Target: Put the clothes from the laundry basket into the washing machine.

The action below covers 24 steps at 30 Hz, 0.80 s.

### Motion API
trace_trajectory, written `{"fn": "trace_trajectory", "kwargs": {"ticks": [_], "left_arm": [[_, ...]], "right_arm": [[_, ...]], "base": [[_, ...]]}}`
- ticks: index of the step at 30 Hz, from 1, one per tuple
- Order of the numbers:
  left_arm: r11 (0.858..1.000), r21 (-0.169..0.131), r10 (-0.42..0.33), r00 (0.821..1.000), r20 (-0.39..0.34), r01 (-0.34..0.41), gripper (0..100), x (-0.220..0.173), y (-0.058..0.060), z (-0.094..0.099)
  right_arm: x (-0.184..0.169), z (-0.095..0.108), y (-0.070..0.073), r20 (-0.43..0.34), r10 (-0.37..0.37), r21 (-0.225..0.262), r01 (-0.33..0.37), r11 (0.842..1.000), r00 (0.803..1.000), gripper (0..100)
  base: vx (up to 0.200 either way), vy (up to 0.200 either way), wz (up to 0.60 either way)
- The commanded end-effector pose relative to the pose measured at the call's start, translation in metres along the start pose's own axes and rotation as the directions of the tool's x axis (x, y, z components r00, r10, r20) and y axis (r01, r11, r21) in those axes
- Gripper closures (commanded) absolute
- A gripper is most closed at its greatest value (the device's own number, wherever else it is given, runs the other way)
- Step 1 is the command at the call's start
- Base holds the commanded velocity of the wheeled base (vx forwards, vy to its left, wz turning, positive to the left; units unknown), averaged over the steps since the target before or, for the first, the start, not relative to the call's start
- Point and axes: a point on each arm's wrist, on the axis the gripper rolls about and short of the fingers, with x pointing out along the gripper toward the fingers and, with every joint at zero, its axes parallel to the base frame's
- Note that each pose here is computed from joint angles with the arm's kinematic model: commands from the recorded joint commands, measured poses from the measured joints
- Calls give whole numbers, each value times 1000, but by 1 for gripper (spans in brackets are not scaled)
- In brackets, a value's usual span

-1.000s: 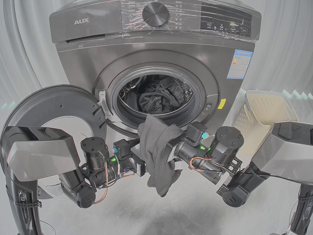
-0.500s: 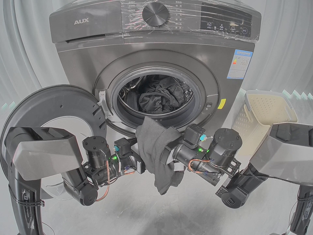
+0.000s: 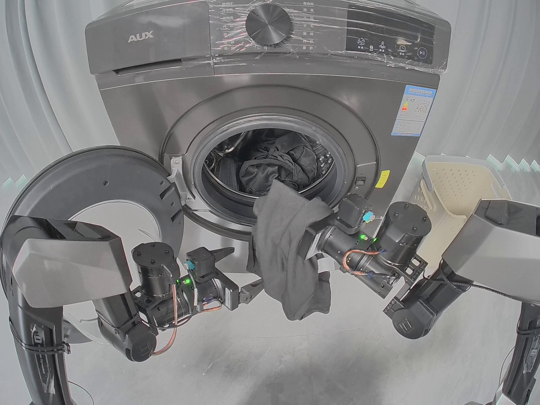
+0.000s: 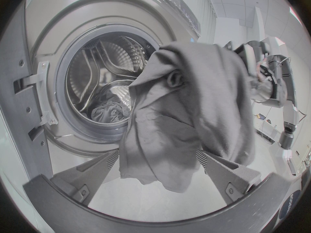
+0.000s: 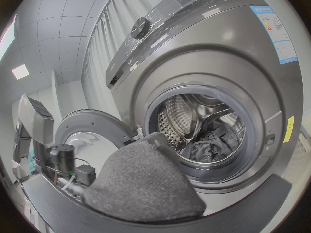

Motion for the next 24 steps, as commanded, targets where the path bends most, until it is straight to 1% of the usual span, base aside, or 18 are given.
{"fn": "trace_trajectory", "kwargs": {"ticks": [1,4,7,8,11,12,19,20,22,24], "left_arm": [[1000,9,-15,1000,22,15,0,-12,-7,14],[1000,11,-18,999,32,17,0,-17,-8,19],[1000,11,-22,999,38,22,0,-17,-8,21],[999,13,-33,998,46,32,0,-16,-8,23],[999,13,-50,998,44,49,0,-17,-9,22],[998,14,-56,998,41,55,0,-17,-10,22],[999,19,-27,998,63,26,0,-12,-9,26],[1000,18,-26,997,69,24,0,-9,-11,27],[999,15,-30,997,76,29,0,-7,-13,28],[999,14,-31,996,82,30,0,-4,-13,29]], "right_arm": [[4,2,-14,18,-28,-9,28,1000,999,100],[5,-3,-17,9,-26,-9,27,1000,1000,100],[5,-4,-15,5,-24,-8,24,1000,1000,100],[6,-5,-12,7,-21,-8,21,1000,1000,100],[8,-6,-12,5,-21,-9,21,1000,1000,100],[10,-8,-13,4,-24,-17,24,1000,1000,100],[16,-21,-15,-14,-30,-18,30,999,999,100],[19,-26,-13,-18,-31,-17,31,999,999,100],[23,-26,-7,-8,-25,-16,25,1000,1000,100],[24,-26,-1,-3,-9,-12,9,1000,1000,100]], "base": [[0,0,0],[0,0,0],[0,0,0],[0,0,0],[0,0,0],[0,0,0],[0,0,0],[0,0,0],[0,0,0],[0,0,0]]}}
